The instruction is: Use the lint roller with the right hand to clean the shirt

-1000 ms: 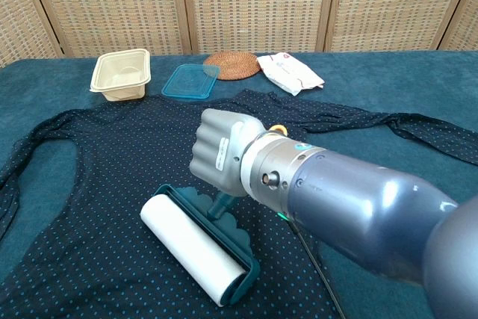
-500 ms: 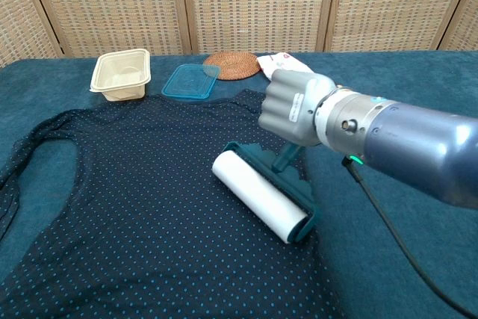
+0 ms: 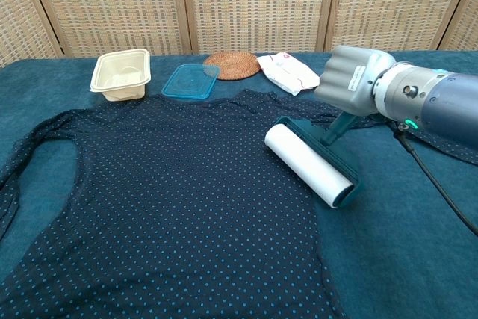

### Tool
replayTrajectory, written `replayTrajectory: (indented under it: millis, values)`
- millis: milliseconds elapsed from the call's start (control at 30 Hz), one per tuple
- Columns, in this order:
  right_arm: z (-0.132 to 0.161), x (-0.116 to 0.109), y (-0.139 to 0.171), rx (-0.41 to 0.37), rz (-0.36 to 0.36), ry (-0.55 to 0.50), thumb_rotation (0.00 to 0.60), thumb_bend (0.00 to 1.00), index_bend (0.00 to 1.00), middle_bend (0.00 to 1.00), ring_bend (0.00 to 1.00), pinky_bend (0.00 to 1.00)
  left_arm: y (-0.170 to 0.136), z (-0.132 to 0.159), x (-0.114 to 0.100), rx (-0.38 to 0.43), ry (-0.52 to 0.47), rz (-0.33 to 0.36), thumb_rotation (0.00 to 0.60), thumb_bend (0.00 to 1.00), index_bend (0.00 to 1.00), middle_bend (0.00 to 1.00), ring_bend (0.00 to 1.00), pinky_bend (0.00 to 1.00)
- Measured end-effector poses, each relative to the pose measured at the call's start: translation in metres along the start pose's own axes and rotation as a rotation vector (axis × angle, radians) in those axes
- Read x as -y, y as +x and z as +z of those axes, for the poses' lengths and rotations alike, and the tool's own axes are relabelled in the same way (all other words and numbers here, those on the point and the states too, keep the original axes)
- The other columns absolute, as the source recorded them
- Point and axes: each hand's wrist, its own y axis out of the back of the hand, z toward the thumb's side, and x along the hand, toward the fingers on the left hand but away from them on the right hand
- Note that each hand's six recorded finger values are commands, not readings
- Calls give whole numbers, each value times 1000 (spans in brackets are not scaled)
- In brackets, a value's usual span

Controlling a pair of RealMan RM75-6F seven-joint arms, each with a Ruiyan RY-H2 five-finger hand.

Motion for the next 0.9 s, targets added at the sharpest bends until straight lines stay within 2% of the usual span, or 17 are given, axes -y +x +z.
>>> replayTrajectory:
  millis: [167, 367, 467, 500, 567, 633, 733, 800, 900]
  values:
    - [-6, 0, 3, 5, -16, -96, 600, 0, 0, 993, 1000, 1000, -2, 0, -2, 3, -8, 4, 600, 0, 0, 0, 0, 0]
    - [-27, 8, 12, 36, -56, -211, 600, 0, 0, 963, 1000, 1000, -4, -2, -5, 8, -19, 13, 600, 0, 0, 0, 0, 0]
    - [-40, 16, 20, 57, -74, -287, 600, 0, 0, 876, 958, 1000, -5, -1, -7, 17, -25, 20, 600, 0, 0, 0, 0, 0]
    - [-45, 19, 23, 65, -89, -322, 600, 0, 0, 808, 904, 988, -5, -1, -7, 19, -26, 21, 600, 0, 0, 0, 0, 0]
    - [-54, 24, 29, 77, -113, -381, 600, 0, 0, 633, 741, 869, -5, 0, -7, 24, -28, 23, 600, 0, 0, 0, 0, 0]
    - [-64, 34, 39, 93, -139, -456, 600, 0, 0, 359, 427, 531, -5, -1, -7, 27, -28, 28, 600, 0, 0, 0, 0, 0]
    - [-78, 53, 56, 120, -161, -567, 600, 0, 0, 82, 89, 118, -6, 0, -8, 32, -26, 39, 600, 0, 0, 0, 0, 0]
    - [-86, 68, 70, 139, -170, -644, 600, 0, 0, 13, 9, 15, -7, 0, -9, 38, -26, 49, 600, 0, 0, 0, 0, 0]
    - [-96, 90, 97, 177, -186, -752, 600, 0, 0, 0, 0, 0, -10, 2, -10, 51, -28, 68, 600, 0, 0, 0, 0, 0]
